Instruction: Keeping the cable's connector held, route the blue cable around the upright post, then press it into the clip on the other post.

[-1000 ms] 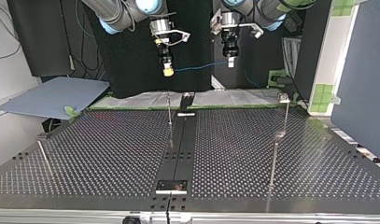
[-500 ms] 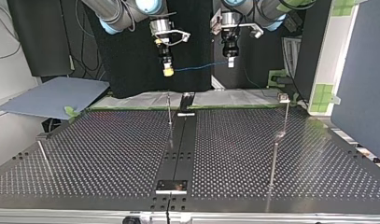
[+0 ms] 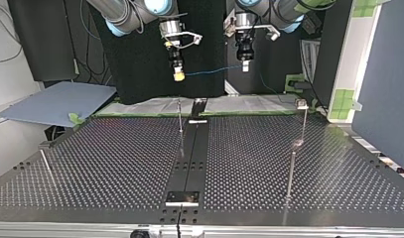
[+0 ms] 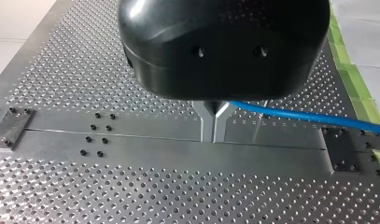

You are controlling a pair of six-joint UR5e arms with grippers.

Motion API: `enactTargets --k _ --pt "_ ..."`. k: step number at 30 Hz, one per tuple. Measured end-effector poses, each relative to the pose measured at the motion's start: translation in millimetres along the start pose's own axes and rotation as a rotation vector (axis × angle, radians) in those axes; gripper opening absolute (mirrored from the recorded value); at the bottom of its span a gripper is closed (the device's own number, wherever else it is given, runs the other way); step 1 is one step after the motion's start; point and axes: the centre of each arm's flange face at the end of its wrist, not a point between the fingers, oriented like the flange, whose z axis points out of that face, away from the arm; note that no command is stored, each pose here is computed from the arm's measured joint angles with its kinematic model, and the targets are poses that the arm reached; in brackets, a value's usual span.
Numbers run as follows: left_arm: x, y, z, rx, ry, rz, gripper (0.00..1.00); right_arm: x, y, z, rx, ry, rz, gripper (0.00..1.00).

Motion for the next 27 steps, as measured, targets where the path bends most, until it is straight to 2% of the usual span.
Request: enactTargets --k 3,8,14,23,27 --pt "0.0 0.1 -0.1 0.000 0.001 0.001 0.00 -7.9 -5.8 -5.8 0.008 -0.026 -0.010 0.00" --pt "-0.1 0.1 -0.1 0.000 0.001 0.001 0.00 -33.6 -18.4 -20.2 0.036 -0.095 -0.032 0.00" --pt "-0.1 0.1 -0.1 0.000 0.001 0.001 0.00 -61.5 -20.8 -28.8 0.045 -0.150 -0.049 0.00" --pt "-0.4 0.1 0.1 0.000 0.000 0.001 0.00 -66.7 -21.0 -30.3 0.047 -0.160 -0.052 0.00" --pt "-8.3 1.1 7.2 0.001 -0.028 -0.001 0.00 -66.8 -21.0 -30.4 0.047 -0.160 -0.052 0.00"
